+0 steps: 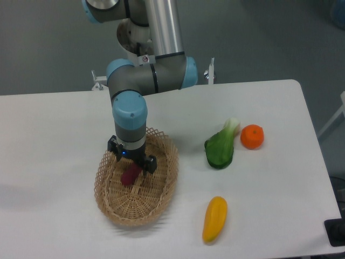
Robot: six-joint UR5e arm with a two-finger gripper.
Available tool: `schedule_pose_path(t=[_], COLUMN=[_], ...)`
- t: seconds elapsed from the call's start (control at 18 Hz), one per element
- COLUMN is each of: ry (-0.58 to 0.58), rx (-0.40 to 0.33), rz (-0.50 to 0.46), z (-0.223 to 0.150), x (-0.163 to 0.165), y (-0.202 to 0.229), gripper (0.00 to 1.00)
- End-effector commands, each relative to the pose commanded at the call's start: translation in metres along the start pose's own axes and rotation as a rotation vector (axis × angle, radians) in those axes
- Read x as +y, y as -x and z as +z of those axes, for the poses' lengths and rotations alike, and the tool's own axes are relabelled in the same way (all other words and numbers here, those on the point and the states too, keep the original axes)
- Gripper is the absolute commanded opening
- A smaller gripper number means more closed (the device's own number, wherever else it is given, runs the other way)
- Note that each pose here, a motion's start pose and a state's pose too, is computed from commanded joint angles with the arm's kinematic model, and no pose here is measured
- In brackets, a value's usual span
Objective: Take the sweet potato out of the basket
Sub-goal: 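Lower the gripper onto the sweet potato and close the fingers, then lift the sweet potato out of the basket and carry it beside the orange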
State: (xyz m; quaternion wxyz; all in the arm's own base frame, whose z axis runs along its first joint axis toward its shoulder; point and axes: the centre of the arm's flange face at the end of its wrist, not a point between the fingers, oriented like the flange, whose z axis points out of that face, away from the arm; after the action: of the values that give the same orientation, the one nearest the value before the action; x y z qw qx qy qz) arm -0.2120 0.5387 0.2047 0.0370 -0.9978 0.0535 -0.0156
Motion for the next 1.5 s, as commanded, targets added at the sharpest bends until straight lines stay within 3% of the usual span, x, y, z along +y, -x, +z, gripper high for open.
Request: schedule_pose_path(t=[0.22, 0.39, 0.72, 0.89, 1.33, 1.5], ry=[-0.002, 0.005, 0.000, -0.002, -0.015, -0.045], rx=[-0.002, -0.006, -0.018, -0.020, -0.032, -0.063], rz=[0.002, 0.002, 0.007, 0.012, 0.016, 0.035], z=[0.000, 0.001, -0.006, -0.007, -0.015, -0.036], x=[-0.001, -0.001, -0.003, -0.003, -0.006, -0.012], y=[0.000, 0.001, 0.002, 0.003, 0.006, 0.014], gripper=[0.97, 0.84, 0.46, 0.36, 0.32, 0.32])
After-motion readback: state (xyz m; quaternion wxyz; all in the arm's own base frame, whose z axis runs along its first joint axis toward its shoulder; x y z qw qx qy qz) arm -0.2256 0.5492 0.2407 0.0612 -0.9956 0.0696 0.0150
